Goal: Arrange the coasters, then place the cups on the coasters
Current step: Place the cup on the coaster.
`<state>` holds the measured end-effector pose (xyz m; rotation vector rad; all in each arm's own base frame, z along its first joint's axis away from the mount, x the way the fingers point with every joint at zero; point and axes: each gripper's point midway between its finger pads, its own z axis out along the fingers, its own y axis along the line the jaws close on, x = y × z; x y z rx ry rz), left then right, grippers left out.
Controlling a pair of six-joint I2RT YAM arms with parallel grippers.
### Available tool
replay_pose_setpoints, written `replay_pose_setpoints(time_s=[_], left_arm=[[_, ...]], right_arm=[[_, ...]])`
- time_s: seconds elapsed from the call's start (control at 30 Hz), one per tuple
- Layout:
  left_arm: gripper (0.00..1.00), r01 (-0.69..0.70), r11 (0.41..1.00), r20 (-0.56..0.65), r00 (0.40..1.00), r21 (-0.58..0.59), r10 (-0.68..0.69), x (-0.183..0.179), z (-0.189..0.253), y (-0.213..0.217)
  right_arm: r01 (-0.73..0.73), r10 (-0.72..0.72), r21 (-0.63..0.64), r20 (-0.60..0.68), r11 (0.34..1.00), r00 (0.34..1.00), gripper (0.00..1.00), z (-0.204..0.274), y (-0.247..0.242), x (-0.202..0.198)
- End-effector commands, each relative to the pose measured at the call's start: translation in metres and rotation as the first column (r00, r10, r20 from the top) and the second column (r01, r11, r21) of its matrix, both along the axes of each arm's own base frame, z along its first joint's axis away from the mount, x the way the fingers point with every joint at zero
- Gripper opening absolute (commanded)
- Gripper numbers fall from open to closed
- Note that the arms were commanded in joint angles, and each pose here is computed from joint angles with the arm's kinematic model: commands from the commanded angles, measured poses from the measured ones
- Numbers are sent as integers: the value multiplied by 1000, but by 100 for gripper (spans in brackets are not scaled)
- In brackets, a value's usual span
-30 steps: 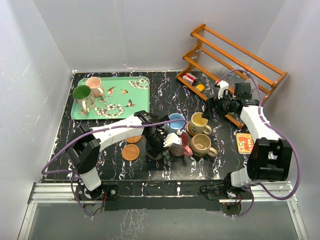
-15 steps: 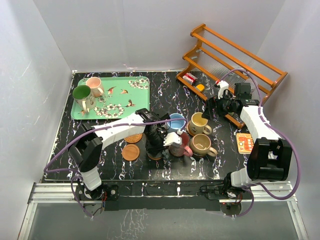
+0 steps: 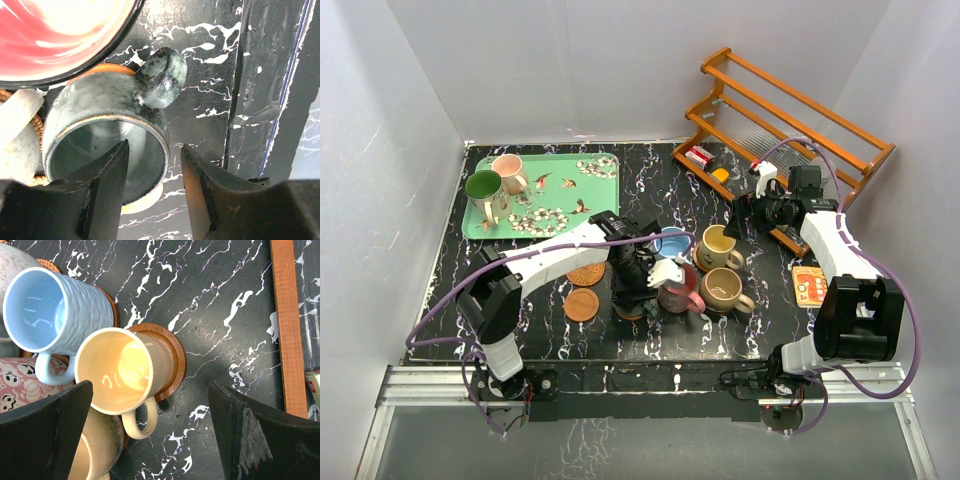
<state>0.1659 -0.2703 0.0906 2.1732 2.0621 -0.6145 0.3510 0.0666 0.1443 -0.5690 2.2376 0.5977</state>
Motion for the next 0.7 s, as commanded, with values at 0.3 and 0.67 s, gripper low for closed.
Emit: replay_pose_setpoints(time_s=[0.3, 0.67], left_arm=[[51, -114, 981, 111, 985, -160, 133, 15, 75, 16], [62, -578, 699, 207, 689, -421, 695, 147, 150, 99]], right_arm=[[-5, 6, -12, 95, 1000, 995, 98, 26, -3, 15], [15, -15, 2, 108, 1000, 994, 98, 33, -2, 18]])
